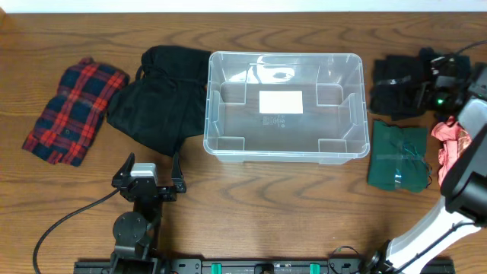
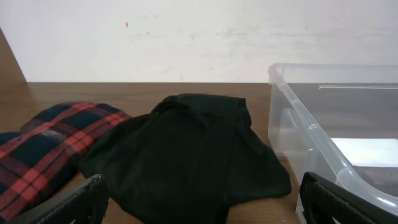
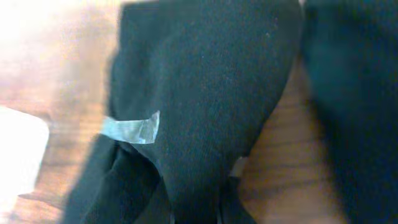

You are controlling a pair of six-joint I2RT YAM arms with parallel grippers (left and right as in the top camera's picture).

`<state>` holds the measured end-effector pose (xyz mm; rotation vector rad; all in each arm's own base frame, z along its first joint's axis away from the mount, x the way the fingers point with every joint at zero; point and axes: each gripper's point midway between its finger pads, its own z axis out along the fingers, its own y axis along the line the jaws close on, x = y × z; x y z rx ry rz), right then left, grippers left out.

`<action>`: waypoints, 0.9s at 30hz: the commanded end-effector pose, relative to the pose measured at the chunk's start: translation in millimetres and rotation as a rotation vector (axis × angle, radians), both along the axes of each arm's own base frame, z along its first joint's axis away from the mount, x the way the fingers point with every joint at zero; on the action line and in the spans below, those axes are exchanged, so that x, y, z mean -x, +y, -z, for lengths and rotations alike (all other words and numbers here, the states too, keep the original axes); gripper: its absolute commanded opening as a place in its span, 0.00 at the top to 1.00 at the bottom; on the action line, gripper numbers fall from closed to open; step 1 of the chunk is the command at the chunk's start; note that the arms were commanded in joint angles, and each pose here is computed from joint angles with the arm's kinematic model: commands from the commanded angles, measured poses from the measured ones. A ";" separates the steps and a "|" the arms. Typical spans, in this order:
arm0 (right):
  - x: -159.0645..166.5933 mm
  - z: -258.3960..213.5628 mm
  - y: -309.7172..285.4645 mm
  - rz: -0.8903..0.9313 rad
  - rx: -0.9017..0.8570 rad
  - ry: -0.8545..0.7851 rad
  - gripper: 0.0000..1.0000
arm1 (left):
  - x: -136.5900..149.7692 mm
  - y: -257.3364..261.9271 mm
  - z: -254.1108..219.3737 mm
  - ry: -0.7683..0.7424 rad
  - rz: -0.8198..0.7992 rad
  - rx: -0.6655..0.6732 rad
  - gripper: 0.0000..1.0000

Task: Pack container
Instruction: 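Lower the right gripper and grasp the taped black bundle, then carry the black bundle into the bin with the right gripper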

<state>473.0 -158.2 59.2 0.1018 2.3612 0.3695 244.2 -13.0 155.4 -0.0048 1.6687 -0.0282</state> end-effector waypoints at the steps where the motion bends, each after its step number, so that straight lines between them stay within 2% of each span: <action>1: -4.9 -82.8 -0.1 0.026 -0.014 -0.161 0.99 | 0.7 4.8 17.0 0.049 -0.026 -0.025 0.02; 7: 6.1 -181.8 23.9 0.028 0.006 -0.329 0.99 | 0.7 4.8 17.0 0.049 -0.026 -0.024 0.02; 12: 28.3 -259.2 77.2 -0.017 -0.066 -0.446 0.99 | 0.7 4.8 17.0 0.049 -0.026 -0.024 0.02; 16: 50.2 -298.3 134.2 -0.060 -0.182 -0.468 0.99 | 0.7 4.8 17.0 0.049 -0.026 -0.024 0.02; 20: 65.1 -308.4 193.7 -0.159 -0.234 -0.445 0.99 | 0.7 4.8 17.1 0.050 -0.026 -0.024 0.02; 25: 63.9 -265.0 244.0 -0.101 -0.211 -0.265 0.99 | 0.7 4.8 17.0 0.049 -0.026 -0.024 0.02; 27: 63.2 -247.3 270.6 -0.141 -0.197 -0.213 0.99 | 0.7 4.8 17.0 0.049 -0.026 -0.024 0.02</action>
